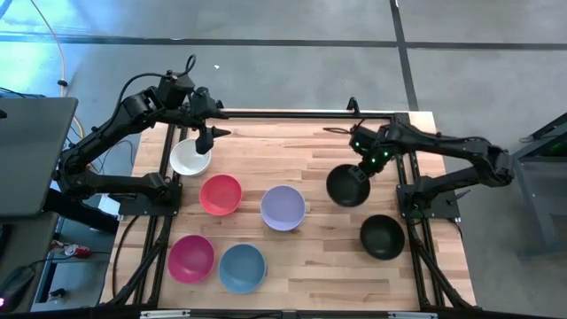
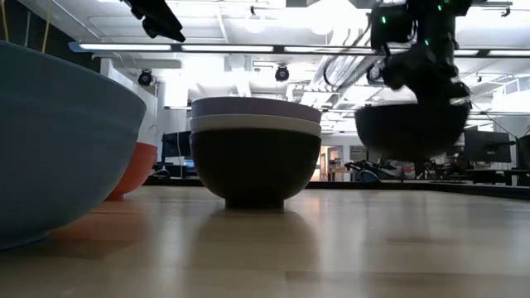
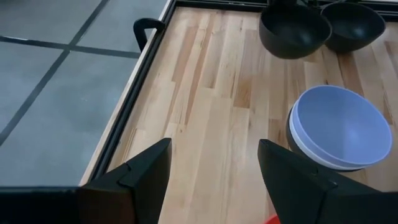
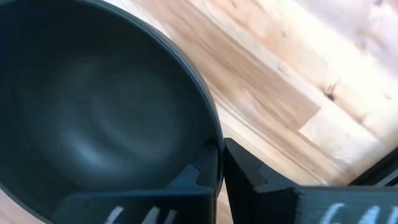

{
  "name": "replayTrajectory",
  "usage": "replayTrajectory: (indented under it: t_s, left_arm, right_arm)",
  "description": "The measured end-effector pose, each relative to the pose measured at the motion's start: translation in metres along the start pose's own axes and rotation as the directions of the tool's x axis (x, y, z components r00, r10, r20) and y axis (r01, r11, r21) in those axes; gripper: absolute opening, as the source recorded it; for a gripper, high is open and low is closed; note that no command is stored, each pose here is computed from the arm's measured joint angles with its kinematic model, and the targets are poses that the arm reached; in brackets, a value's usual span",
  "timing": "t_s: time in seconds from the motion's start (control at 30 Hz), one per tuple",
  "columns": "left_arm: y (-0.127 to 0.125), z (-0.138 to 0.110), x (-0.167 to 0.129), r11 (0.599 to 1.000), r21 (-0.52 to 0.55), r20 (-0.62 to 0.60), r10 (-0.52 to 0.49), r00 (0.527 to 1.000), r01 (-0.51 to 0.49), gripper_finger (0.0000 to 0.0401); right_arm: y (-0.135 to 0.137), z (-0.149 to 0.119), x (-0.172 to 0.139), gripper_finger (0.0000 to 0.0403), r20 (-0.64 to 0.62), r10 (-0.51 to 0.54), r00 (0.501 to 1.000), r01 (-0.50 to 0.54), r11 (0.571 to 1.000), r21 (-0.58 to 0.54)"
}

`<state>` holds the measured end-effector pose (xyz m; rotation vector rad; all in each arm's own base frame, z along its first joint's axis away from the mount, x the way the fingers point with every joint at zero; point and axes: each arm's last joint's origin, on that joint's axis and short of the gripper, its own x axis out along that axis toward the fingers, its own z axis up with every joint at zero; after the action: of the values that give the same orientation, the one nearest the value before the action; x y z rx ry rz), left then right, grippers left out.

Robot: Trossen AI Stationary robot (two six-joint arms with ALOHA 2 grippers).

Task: Nest bowls inside each other
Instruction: Stack the top black bowl on top of the violet bowl

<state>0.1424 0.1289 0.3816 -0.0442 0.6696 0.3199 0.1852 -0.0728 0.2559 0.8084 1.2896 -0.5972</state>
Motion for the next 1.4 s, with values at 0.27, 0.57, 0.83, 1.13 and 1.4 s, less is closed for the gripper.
replayTrajectory:
  t_s: [0.27, 0.57, 0.83, 1.13, 1.4]
  left_arm:
    - [0.000, 0.000, 0.000, 1.000, 0.019, 0.000, 0.000, 1.000, 0.000, 0.0227]
    - [0.000, -0.001, 0.000, 1.000, 0.024, -0.011, -0.003, 1.000, 0.003, 0.0227]
    - [-0.001, -0.003, 0.000, 0.998, 0.057, -0.036, -0.005, 0.999, 0.007, 0.0227]
    - [0.017, -0.013, -0.007, 0.984, 0.022, -0.125, 0.176, 0.976, -0.174, 0.0227]
    - [0.049, -0.030, -0.025, 0.936, -0.127, -0.169, 0.306, 0.937, -0.329, 0.0227]
  right_arm:
    - [0.019, 0.019, -0.051, 0.0001, 0.025, 0.037, 0.999, -0.038, 0.999, 0.037]
    - [0.056, 0.061, -0.067, 0.0000, -0.113, 0.070, 0.991, -0.067, 0.997, 0.037]
    - [0.107, 0.096, -0.054, 0.0000, -0.132, 0.068, 0.989, -0.078, 0.994, -0.073]
    - [0.165, 0.107, -0.024, 0.0000, -0.163, 0.059, 0.985, -0.090, 0.977, -0.193]
    - [0.194, 0.097, -0.014, 0.0000, -0.137, 0.095, 0.986, -0.129, 0.958, -0.258]
